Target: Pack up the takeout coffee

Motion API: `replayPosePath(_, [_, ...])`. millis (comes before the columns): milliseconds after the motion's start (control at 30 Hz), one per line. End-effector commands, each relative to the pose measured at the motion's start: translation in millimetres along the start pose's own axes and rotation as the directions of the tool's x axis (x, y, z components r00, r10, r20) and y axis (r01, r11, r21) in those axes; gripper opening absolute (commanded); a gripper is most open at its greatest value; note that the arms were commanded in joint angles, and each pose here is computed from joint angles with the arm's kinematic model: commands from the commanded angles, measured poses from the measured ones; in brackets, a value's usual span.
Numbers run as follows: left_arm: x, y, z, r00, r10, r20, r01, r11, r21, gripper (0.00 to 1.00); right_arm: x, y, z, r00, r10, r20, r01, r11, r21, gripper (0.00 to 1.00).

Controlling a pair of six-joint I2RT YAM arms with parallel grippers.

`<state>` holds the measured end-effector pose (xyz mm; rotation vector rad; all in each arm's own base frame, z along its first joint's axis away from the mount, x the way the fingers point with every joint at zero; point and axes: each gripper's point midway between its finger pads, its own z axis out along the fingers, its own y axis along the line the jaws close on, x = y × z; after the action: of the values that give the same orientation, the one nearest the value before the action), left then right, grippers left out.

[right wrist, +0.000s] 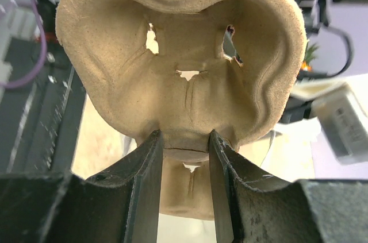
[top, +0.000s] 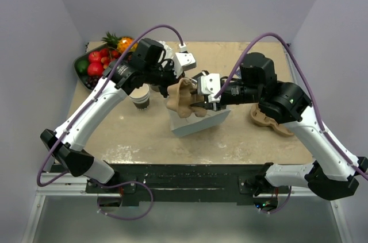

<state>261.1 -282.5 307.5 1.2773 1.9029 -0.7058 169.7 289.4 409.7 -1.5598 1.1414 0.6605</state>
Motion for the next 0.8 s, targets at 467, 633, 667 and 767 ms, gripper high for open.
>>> replayPosePath(467, [-17, -16, -20, 0.995, 0.023, 0.095, -0.026, 0.999, 0.024, 0.00, 93, 29, 1, 0.932, -0.161, -0.324, 0.112, 0.980, -0.164, 0.00])
replayPosePath(633, [-13, -19, -18, 0.996, 0.015, 0.092, -0.019, 0.999, 0.042, 0.00, 100, 26, 5, 0.923, -0.144, -0.358, 0.094, 0.984, -0.153, 0.00])
replayPosePath(667, [-13, -20, -18, 0.995, 0.018, 0.093, -0.022, 0.999, 0.043, 0.00, 93, 22, 6, 0.930, -0.138, -0.340, 0.099, 0.986, -0.131, 0.00])
replayPosePath(767, [-5, -21, -15, 0.997, 0.012, 0.080, -0.016, 0.999, 0.050, 0.00, 69, 12, 4, 0.953, -0.094, -0.288, 0.076, 0.994, -0.075, 0.00])
